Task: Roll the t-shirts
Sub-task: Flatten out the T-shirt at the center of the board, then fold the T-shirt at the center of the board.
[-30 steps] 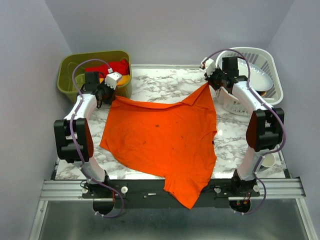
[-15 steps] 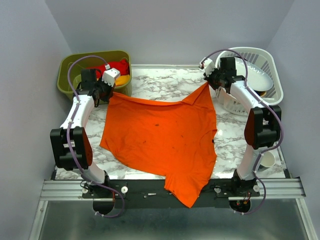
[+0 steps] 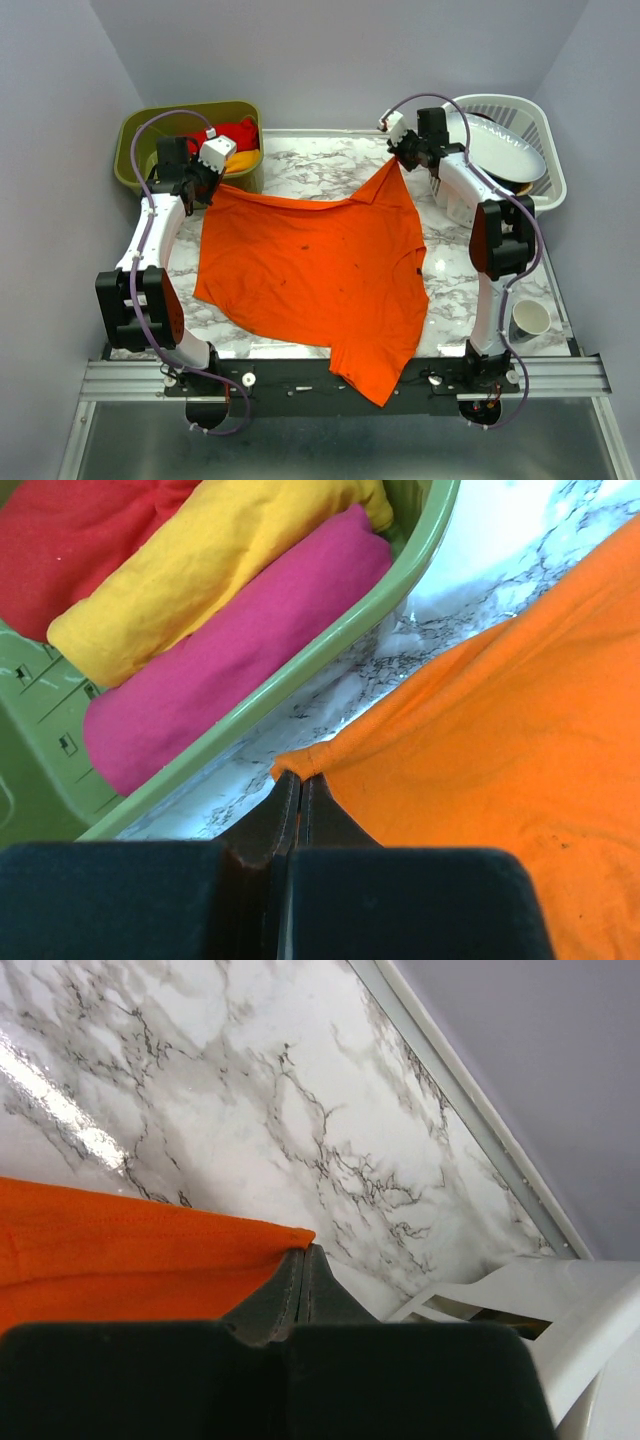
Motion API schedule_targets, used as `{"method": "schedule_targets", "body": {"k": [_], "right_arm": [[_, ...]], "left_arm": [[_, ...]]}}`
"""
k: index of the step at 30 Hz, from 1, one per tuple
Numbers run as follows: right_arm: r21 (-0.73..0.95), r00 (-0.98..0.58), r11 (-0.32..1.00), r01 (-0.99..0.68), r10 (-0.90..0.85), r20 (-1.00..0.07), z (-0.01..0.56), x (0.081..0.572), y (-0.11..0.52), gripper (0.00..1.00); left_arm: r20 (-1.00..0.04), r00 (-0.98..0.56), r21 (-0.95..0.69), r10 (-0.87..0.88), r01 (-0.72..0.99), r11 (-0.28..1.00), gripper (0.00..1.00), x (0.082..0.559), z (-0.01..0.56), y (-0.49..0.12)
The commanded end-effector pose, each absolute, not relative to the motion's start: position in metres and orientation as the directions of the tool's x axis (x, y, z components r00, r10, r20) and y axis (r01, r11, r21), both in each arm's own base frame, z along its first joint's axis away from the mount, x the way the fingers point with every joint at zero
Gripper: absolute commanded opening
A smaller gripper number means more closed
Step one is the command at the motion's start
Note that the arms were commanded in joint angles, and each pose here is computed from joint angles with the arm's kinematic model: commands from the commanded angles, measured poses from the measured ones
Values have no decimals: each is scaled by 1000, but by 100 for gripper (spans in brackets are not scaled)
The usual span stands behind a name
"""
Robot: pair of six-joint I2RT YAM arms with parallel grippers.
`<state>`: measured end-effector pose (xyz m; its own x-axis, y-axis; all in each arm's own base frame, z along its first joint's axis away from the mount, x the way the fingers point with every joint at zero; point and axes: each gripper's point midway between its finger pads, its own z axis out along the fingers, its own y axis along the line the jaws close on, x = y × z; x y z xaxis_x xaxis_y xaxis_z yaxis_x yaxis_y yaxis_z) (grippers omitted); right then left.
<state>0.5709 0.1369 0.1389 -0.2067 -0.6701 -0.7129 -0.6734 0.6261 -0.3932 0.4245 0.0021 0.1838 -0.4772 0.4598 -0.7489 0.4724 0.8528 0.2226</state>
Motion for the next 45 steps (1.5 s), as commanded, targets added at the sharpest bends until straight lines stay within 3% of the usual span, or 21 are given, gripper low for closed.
{"method": "schedule_targets", "body": {"k": [1, 14, 21, 33, 45], "right_arm": [[-414, -203, 648, -639, -662, -722, 158, 577, 134, 1], [-278, -320, 688, -670, -607, -728, 187, 468, 123, 0], [-172, -401, 695, -698, -578, -710, 169, 410, 133, 0], [20, -548, 740, -672, -479, -686, 183, 329, 133, 0], [169, -645, 754, -635, -398, -652, 179, 259, 131, 1]], "left_arm": [[-730, -479, 276, 487, 445, 852, 0, 426, 192, 14], [-705, -493, 272, 510, 475, 837, 0, 421, 166, 23], [-713, -473, 278, 517, 486, 828, 0, 424, 174, 39], [-690, -506, 188, 517, 565, 804, 0, 396, 144, 27], [-582, -554, 171, 595, 632, 756, 0, 356, 104, 31]]}}
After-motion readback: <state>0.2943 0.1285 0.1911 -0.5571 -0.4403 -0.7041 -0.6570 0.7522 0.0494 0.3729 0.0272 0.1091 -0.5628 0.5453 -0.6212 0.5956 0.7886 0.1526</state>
